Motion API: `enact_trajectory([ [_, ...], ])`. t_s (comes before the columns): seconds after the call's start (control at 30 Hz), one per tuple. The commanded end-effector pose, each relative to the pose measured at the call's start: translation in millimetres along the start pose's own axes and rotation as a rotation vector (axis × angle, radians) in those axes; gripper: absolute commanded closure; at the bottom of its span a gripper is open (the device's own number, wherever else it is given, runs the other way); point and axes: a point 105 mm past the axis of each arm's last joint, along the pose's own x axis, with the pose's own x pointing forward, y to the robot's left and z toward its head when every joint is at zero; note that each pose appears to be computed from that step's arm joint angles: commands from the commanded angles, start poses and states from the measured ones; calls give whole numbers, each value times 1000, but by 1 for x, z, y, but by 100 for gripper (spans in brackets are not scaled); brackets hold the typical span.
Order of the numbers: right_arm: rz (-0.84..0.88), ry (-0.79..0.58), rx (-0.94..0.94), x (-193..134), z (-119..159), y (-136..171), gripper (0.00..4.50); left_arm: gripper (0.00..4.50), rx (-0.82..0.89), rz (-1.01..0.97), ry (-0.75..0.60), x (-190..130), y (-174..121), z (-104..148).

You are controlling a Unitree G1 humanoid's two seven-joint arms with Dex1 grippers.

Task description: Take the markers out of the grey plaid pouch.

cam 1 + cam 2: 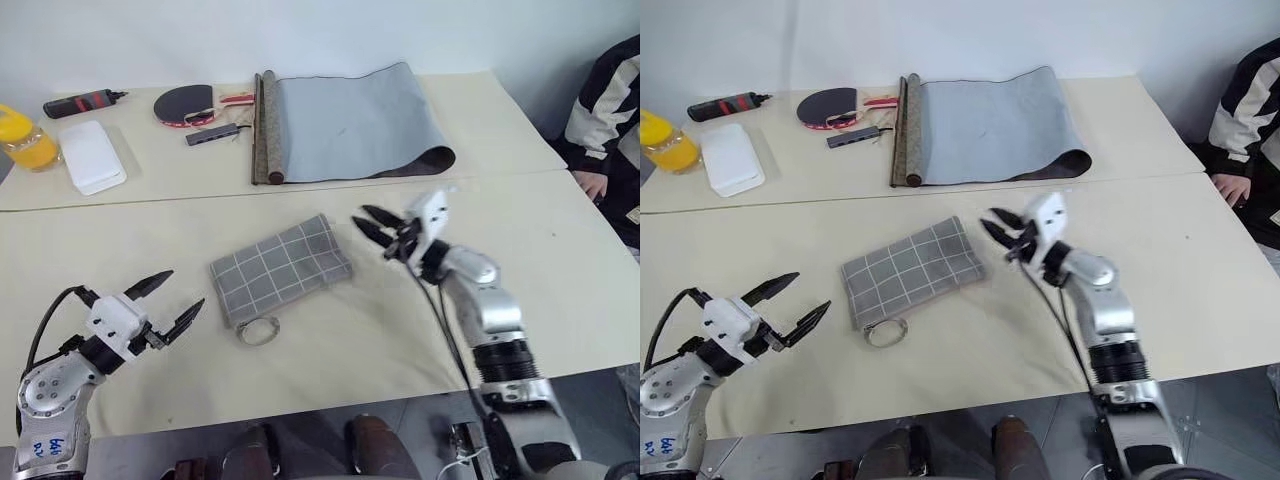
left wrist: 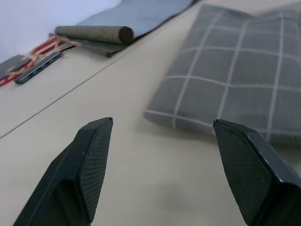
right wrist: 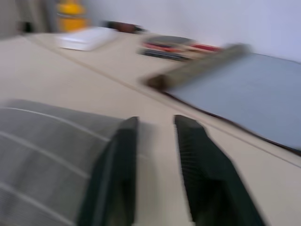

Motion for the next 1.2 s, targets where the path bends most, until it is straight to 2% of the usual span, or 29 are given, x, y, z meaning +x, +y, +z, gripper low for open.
enact_trajectory([
  [0.03,-19,23,-60,12,-1,9,448,87,123,-32,-21,4,-2,6],
  [0.27,-116,196,-106,23,-47,2,448,87,283,-115,-46,17,-17,5],
  [0.47,-64,319,-179,19,-76,8,448,87,343,-145,-79,34,-26,6],
  [0.63,-53,293,-164,19,-72,11,448,87,368,-139,-126,50,-27,13],
  [0.83,-56,291,-165,14,-70,10,448,87,325,-232,-166,56,-40,13],
  [0.87,-57,290,-164,14,-70,10,450,126,322,-233,-166,56,-40,12],
  [0.93,-58,290,-165,13,-69,9,450,172,319,-237,-167,55,-40,12],
  [1.2,-62,282,-177,10,-65,7,450,415,304,-283,-188,52,-46,13],
])
